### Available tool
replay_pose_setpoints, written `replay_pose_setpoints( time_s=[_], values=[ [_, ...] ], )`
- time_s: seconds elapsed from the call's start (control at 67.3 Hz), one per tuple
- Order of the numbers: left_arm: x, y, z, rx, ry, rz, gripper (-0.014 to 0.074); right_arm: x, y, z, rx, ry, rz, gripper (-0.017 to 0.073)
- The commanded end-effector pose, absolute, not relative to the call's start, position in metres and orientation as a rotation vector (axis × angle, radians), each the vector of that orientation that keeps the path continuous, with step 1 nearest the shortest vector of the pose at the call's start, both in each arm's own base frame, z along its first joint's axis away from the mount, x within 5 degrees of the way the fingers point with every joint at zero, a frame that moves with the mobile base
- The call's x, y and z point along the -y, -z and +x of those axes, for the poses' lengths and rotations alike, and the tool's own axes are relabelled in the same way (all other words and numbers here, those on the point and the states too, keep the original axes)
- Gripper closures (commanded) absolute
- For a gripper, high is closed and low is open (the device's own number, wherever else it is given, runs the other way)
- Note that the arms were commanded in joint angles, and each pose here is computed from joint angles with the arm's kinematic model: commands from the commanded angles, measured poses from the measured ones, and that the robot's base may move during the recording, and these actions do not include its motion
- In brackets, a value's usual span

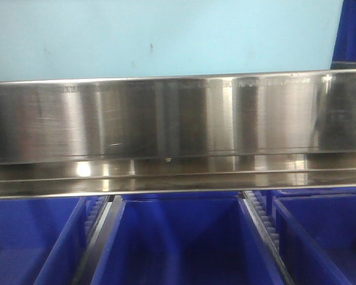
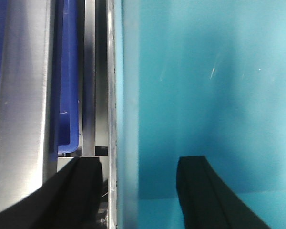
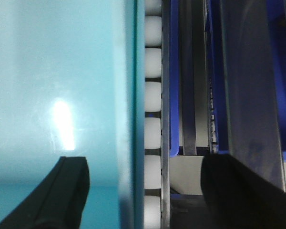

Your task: Move two blue bins to right shelf middle

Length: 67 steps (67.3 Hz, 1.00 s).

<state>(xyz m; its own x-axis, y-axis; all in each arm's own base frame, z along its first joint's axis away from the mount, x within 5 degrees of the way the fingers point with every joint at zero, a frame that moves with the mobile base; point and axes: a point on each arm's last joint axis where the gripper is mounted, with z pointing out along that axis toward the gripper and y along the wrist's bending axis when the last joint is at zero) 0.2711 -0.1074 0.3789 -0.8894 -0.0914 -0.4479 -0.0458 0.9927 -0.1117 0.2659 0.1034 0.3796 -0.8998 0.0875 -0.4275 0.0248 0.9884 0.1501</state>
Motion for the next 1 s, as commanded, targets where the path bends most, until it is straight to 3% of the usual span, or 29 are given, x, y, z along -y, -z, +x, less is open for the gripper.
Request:
replay_pose_setpoints(
  time_s=[0.0, 0.045, 0.149, 0.282, 0.431, 0.981],
  values=[
    [0.1074, -0.3781, 0.2674, -2.666, 0.132, -0.086, 0.0316, -0.1019, -0.3809, 0.2661, -2.676, -0.193, 0.072, 0.0197],
    [0.1076, -0.3753, 0.267, -2.677, 0.131, -0.086, 0.0318, -0.102, -0.3809, 0.266, -2.676, -0.196, 0.072, 0.0231],
    [0.108, -0.3721, 0.2664, -2.69, 0.134, -0.087, 0.0339, -0.1033, -0.3808, 0.2655, -2.681, -0.216, 0.075, 0.0431],
    [0.1081, -0.372, 0.2664, -2.69, 0.137, -0.09, 0.048, -0.1053, -0.3808, 0.2647, -2.686, -0.231, -0.001, 0.0726],
    [0.108, -0.3723, 0.2662, -2.69, 0.137, -0.09, 0.0706, -0.1057, -0.3808, 0.2646, -2.687, -0.234, -0.012, 0.0722],
    [0.108, -0.3728, 0.2662, -2.688, 0.122, -0.021, 0.0704, -0.1061, -0.3808, 0.2644, -2.682, -0.22, -0.103, 0.0722]
  ],
)
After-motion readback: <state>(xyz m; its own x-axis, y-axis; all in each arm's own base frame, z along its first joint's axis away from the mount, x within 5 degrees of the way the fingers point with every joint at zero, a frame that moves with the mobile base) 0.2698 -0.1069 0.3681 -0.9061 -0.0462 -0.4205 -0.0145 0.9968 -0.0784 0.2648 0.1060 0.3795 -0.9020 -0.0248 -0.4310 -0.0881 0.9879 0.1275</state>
